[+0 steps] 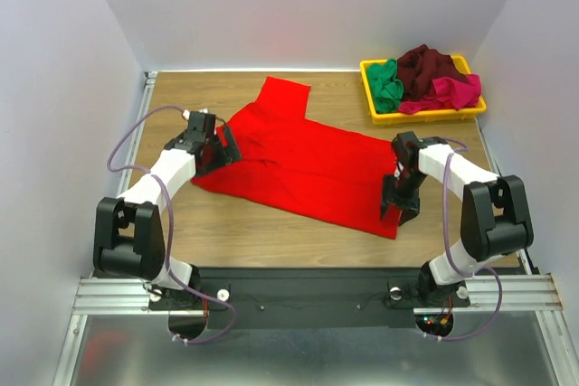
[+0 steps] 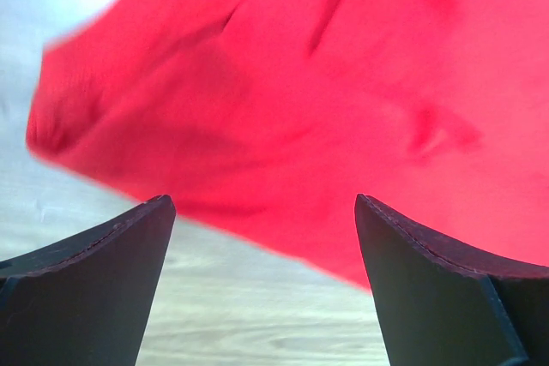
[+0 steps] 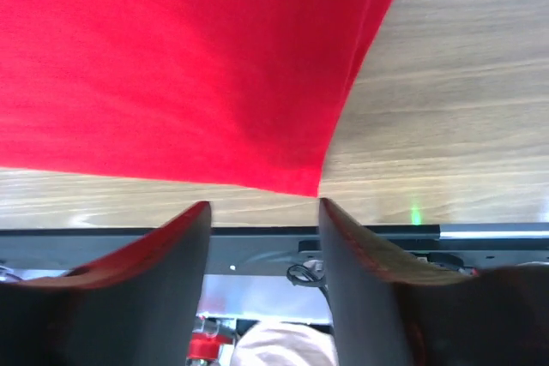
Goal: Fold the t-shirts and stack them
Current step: Fold the tshirt
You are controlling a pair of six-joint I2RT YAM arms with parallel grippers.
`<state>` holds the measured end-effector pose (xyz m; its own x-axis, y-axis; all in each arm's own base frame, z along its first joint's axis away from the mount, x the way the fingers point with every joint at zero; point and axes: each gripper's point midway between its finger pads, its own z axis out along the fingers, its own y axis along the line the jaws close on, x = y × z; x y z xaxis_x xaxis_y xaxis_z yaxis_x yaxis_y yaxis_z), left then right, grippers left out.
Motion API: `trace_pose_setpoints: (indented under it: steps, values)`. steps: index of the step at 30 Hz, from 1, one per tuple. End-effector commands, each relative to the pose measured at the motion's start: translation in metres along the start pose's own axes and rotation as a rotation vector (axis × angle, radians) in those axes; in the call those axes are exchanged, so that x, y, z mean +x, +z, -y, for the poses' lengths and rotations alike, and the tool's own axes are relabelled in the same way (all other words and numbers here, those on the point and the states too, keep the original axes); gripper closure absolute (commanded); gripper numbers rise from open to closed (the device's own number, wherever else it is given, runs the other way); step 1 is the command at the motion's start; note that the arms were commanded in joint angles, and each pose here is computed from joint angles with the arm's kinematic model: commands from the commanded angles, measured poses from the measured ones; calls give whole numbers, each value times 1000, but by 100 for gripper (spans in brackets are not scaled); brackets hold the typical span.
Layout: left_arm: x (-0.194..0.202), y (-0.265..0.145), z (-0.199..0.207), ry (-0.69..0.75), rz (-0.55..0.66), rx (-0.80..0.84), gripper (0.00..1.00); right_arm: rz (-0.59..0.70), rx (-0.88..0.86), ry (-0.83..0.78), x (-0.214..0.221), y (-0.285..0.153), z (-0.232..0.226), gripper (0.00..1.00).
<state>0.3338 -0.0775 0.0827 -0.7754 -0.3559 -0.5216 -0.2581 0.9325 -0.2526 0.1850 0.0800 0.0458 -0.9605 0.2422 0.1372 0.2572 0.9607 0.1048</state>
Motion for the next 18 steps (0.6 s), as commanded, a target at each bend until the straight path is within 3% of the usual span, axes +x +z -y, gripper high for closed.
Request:
trace_pose_setpoints:
  steps: [1, 7, 14, 18]
  values:
    - [-51, -1, 35, -30, 80, 81, 2, 109, -23, -15, -24, -31, -14, 39]
    - [-86, 24, 56, 10, 106, 85, 11, 236, -55, 1, -56, -67, -30, 35]
    - [-83, 46, 64, 71, 69, 72, 32, 268, -70, 9, -62, -75, -35, 35]
    - [-72, 54, 63, 82, 37, 60, 37, 265, -75, 16, -58, -72, -33, 35]
